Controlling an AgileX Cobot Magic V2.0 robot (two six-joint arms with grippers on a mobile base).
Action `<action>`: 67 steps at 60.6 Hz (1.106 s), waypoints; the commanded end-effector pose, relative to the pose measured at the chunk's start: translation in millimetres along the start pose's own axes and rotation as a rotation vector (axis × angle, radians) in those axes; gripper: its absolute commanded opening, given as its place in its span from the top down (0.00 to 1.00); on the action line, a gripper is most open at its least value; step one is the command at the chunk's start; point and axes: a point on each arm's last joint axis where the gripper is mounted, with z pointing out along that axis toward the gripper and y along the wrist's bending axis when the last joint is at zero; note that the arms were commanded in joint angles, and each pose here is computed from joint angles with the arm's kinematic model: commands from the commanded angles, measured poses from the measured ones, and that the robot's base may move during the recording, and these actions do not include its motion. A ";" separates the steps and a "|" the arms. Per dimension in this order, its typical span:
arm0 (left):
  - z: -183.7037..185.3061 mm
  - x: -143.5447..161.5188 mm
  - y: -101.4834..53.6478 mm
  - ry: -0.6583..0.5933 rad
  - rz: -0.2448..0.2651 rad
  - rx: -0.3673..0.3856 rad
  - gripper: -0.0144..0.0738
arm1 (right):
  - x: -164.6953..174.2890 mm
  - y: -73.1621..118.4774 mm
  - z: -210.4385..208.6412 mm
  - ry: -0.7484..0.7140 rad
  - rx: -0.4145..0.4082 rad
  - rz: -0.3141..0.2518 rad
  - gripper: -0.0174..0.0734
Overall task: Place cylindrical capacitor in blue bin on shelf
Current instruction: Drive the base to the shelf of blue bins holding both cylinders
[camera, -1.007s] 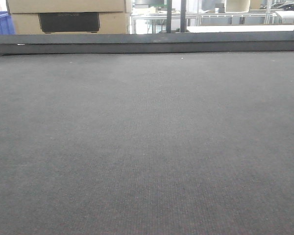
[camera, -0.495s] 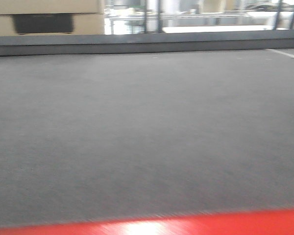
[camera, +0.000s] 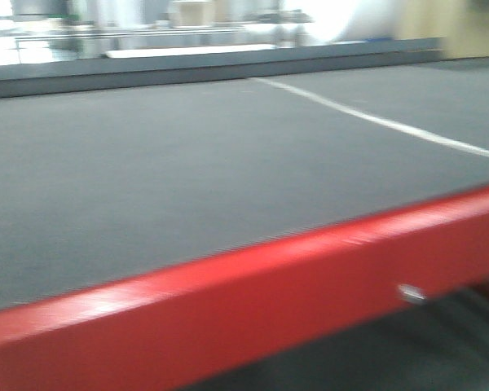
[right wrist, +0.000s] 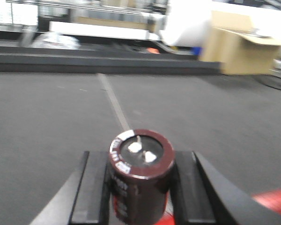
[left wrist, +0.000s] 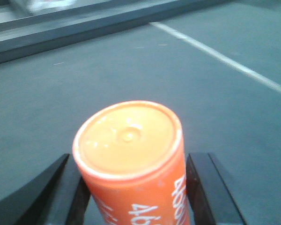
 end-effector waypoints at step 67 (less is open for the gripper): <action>-3.7 -2.8 -1.6 -0.026 -0.001 0.010 0.96 | -5.1 -0.7 -2.4 -0.038 0.007 -0.008 0.99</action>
